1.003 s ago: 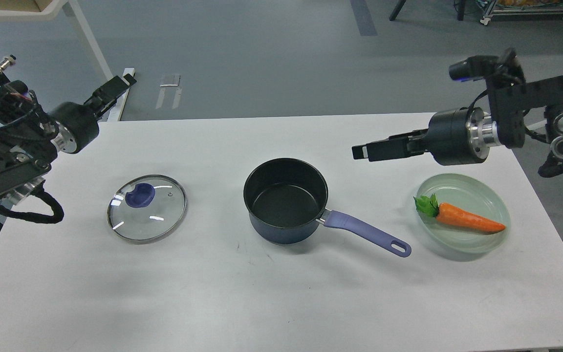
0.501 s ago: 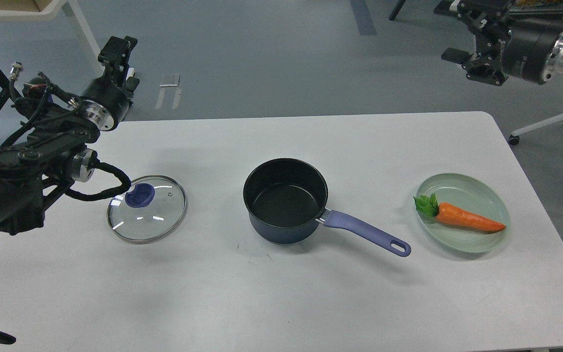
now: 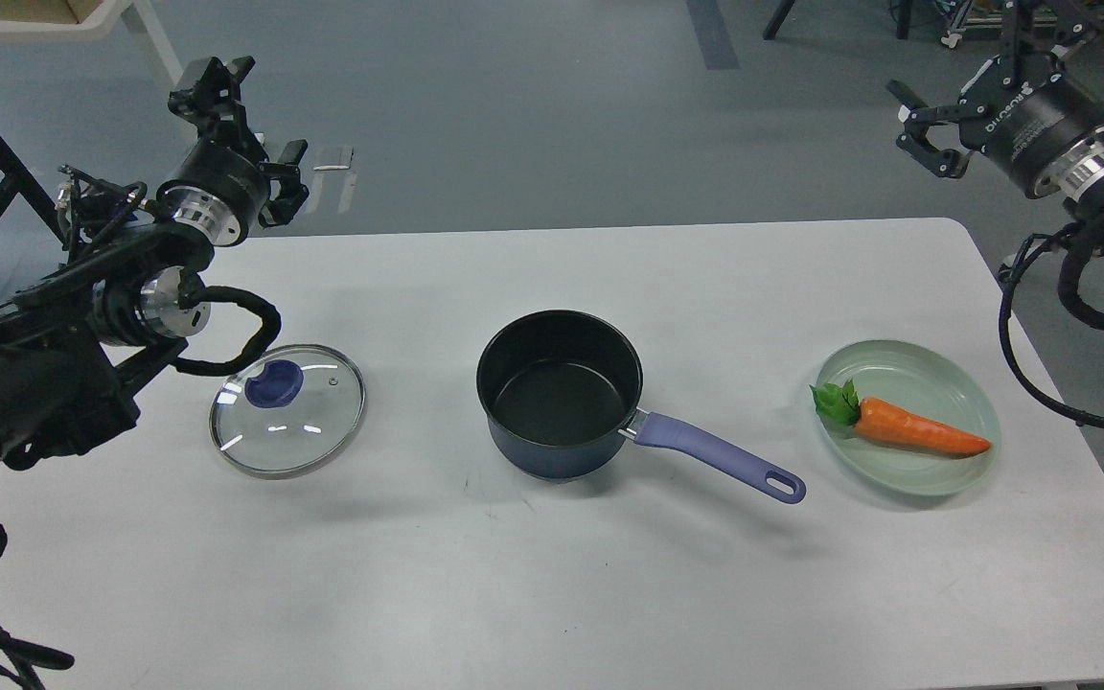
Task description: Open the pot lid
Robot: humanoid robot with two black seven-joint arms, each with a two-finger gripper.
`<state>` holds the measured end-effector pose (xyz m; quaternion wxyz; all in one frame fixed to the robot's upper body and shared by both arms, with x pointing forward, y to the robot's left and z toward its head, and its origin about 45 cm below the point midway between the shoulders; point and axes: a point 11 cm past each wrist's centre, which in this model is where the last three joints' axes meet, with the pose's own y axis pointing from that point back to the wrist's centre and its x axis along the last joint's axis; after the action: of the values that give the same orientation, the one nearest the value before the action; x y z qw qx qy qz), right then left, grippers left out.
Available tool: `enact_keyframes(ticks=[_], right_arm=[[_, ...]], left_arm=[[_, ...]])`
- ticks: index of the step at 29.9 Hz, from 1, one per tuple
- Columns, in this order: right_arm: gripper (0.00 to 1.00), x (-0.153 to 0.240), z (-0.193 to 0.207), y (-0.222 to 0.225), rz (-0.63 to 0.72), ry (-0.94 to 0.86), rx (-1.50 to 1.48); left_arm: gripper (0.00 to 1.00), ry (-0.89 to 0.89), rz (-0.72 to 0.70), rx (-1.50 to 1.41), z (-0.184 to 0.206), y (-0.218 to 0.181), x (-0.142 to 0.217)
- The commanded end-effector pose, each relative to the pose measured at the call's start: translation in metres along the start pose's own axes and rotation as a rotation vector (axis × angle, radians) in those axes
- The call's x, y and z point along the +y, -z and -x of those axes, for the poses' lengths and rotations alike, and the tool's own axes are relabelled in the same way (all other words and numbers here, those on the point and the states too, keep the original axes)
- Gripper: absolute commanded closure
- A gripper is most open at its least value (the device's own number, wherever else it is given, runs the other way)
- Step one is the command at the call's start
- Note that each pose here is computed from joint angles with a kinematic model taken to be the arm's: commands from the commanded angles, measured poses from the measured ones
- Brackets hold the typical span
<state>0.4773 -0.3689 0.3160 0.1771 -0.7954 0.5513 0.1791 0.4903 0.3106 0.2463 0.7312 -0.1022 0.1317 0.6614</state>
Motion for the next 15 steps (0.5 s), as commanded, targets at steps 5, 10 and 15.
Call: enact_keyframes(ticks=[5,10,15], right_arm=[[0.01,-0.013,0.000,-0.026,-0.131,-0.074,-0.248],[0.01,-0.020,-0.001,-0.036,-0.179,-0.178,-0.430],[0.01,-0.021,0.000,-0.044,-0.161,-0.201,-0.439]], left_arm=[[0.01,-0.024,0.032,0.172,-0.002,0.000,0.001],[0.01,-0.045,-0.007,0.209,-0.015,0.010,0.007],[0.01,-0.051,-0.009,0.211,-0.020,0.011,0.011]])
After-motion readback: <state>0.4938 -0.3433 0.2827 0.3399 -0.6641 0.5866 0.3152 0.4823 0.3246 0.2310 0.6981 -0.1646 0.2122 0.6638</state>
